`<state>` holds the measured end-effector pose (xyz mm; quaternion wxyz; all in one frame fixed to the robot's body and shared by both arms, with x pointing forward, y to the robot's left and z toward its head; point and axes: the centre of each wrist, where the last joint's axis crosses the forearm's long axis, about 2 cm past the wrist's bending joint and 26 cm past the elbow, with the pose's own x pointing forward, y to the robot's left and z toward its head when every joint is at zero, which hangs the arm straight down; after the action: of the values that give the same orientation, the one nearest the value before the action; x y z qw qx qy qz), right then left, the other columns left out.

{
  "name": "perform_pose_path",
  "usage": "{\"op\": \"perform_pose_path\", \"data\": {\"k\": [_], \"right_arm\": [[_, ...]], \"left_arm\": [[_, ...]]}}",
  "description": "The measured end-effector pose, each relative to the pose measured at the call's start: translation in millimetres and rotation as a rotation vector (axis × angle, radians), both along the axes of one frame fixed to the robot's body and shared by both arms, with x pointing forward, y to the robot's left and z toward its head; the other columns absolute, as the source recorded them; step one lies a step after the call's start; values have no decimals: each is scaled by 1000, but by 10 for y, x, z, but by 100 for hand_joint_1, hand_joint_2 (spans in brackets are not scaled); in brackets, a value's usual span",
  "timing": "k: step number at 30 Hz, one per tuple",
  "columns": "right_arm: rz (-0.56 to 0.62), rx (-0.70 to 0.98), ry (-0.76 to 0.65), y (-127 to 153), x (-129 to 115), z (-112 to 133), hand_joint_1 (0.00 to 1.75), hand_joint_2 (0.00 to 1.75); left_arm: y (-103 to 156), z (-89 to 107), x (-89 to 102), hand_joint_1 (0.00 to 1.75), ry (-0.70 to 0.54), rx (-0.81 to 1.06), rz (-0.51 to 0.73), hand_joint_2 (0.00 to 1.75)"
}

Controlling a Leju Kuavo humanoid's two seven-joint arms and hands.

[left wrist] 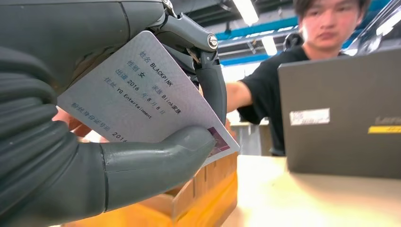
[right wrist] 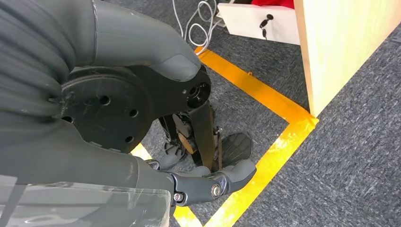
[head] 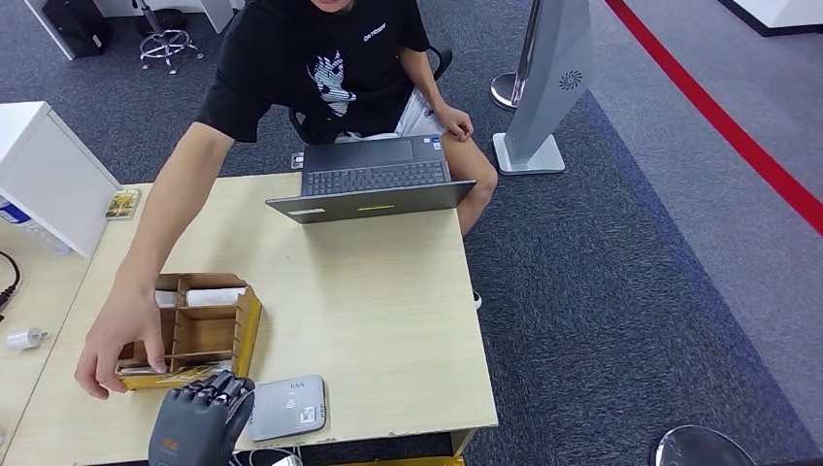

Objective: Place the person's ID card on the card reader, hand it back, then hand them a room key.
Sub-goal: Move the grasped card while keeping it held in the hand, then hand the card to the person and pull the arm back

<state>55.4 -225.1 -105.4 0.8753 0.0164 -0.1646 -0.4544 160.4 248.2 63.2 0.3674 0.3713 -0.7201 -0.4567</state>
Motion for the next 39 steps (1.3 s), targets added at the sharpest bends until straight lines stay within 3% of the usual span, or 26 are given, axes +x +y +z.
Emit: {"op": "perform_pose_path", "data": {"k": [8,21,33,39], "right_arm": [[8,-3,-1,-8,4,0,0,175],[32,-1,-6,-21,12,-1,0,175],[37,6,-1,-23,15,0,0,175],[40,-1,-17,-24,11,-1,0,175]], "left_arm": [[-9,-91,-4,175,55,-11,14,175],[-83,-448,24,175,204,12,43,175],[-100,-486,37,175,215,5,50,175],[-82,-325,36,175,86,39,31,175]]}}
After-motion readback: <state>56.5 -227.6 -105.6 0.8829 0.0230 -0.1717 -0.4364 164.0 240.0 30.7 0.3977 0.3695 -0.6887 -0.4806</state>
